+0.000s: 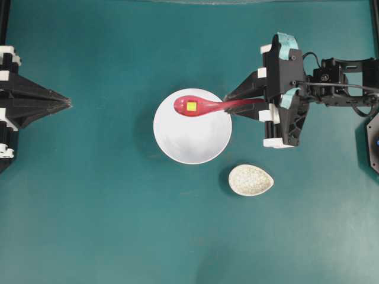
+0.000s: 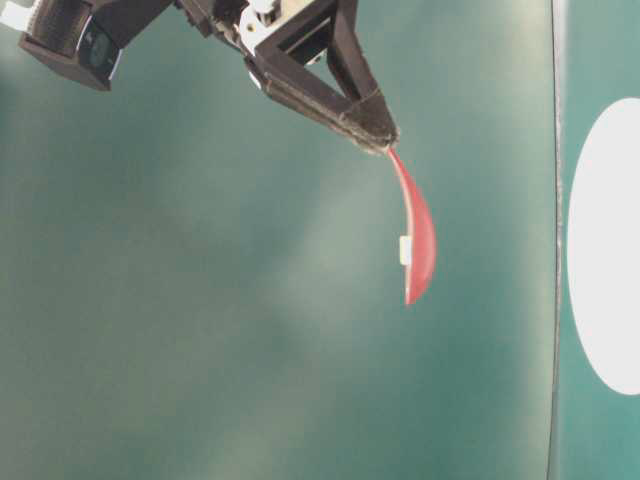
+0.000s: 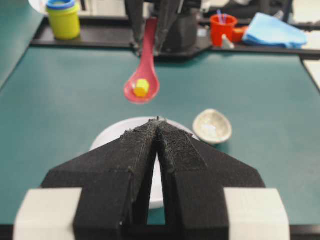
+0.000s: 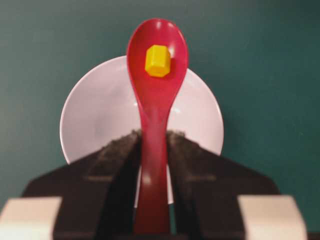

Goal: Scoop the yellow hexagonal prism block from the bowl with a spoon using the right arm.

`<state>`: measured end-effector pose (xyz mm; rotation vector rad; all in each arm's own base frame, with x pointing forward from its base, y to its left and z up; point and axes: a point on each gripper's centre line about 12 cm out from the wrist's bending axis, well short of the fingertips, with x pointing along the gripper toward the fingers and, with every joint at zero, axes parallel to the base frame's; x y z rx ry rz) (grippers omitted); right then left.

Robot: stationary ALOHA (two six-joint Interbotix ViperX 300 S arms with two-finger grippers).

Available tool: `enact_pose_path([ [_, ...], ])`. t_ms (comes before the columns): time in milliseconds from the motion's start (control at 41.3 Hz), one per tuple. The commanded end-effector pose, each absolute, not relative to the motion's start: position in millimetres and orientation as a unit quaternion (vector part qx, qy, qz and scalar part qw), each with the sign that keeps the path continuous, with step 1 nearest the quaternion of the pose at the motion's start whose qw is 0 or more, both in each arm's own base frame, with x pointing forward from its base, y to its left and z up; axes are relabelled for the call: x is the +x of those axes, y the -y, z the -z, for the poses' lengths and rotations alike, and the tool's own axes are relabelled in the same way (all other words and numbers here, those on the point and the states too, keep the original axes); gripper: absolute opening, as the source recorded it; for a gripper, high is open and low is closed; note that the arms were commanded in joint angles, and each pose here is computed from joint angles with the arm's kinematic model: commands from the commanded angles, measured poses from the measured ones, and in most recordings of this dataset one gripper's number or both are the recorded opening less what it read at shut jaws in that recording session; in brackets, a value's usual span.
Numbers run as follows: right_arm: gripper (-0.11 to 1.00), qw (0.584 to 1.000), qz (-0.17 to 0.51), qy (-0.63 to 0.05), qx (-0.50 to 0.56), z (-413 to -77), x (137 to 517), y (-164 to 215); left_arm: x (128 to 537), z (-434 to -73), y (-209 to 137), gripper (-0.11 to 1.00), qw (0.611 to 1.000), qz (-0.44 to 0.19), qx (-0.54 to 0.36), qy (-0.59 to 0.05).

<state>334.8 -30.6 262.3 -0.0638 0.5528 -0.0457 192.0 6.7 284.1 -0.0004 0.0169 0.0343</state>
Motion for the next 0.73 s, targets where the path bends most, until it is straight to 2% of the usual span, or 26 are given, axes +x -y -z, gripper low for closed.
enact_pose_path([
  [0, 0.25, 0.965, 0.022, -0.259, -0.034, -273.6, 333.1, 29.4, 194.4, -295.7, -6.4, 0.04, 1.0, -0.016, 0.0, 0.006],
  [702, 0.25, 0.963, 0.02, -0.267, -0.033, -271.5, 332.0, 29.0, 194.4, -296.3, -6.4, 0.04, 1.0, -0.016, -0.003, 0.008],
])
